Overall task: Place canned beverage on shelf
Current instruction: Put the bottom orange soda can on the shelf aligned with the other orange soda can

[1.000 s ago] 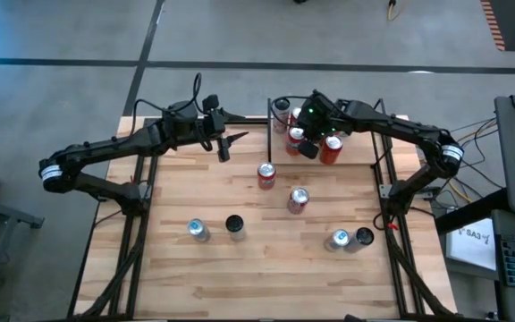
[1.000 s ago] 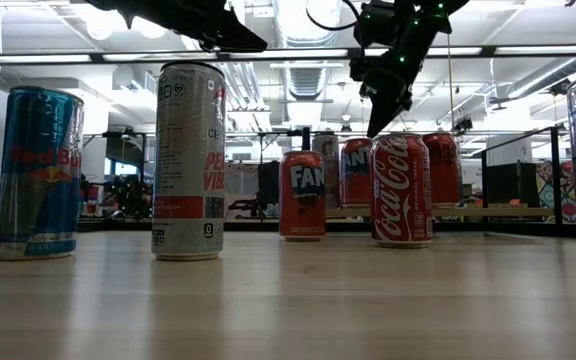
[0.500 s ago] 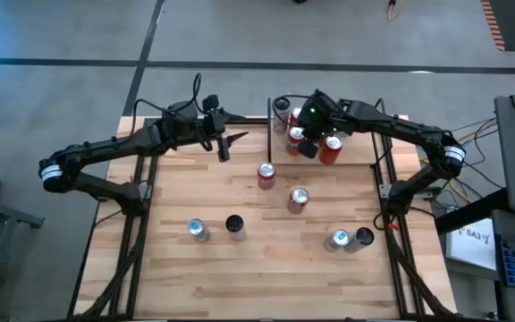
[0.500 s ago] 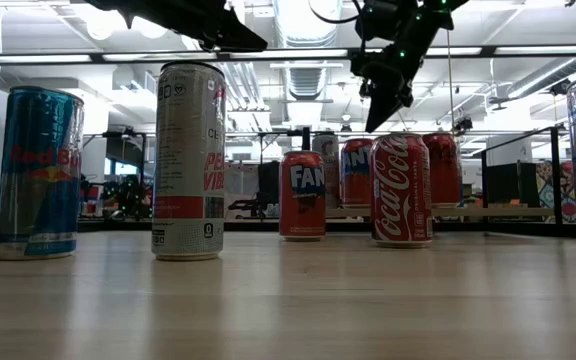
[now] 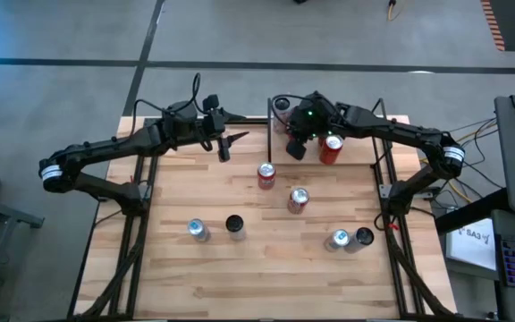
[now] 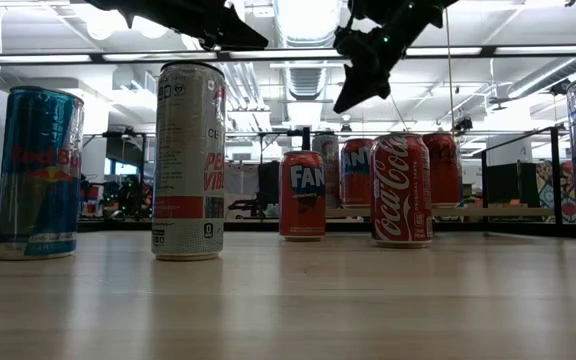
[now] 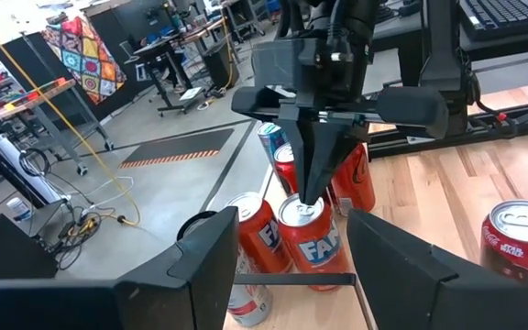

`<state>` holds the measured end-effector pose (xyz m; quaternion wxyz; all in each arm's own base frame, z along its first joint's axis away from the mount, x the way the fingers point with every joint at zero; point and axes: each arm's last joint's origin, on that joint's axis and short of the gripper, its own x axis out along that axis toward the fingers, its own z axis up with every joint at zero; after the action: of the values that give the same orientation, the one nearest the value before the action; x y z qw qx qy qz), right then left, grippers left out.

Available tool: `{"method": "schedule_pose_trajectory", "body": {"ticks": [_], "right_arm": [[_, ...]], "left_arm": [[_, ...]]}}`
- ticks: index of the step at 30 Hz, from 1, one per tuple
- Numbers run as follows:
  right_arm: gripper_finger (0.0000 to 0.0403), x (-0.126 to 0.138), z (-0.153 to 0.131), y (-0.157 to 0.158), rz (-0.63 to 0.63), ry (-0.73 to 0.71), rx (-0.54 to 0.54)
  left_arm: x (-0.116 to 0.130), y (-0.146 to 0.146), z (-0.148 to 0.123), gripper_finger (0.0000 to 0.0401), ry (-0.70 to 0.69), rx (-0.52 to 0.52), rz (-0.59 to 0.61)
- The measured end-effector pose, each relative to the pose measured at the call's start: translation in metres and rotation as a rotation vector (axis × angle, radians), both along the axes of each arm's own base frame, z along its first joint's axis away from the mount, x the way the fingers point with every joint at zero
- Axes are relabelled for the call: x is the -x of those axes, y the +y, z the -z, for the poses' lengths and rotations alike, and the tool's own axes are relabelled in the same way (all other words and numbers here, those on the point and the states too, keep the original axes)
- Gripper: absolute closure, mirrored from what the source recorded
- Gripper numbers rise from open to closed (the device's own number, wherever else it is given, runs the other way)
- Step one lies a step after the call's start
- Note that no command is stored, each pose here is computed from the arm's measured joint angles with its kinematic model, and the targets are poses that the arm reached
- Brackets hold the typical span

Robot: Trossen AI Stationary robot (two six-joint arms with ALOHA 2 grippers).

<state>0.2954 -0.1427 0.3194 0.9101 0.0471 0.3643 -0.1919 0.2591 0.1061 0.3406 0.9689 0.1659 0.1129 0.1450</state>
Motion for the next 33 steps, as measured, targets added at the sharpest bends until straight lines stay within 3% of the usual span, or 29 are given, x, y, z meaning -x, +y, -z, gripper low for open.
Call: {"method": "schedule_pose_trajectory", "body": {"ticks": [33], "right_arm": [[0.0394,-0.014,0.031,-0.008,0.033,0.072,-0.006]], "left_arm": [[0.0,0.0,0.0,0.0211,-0.001,0.0,0.0]]}}
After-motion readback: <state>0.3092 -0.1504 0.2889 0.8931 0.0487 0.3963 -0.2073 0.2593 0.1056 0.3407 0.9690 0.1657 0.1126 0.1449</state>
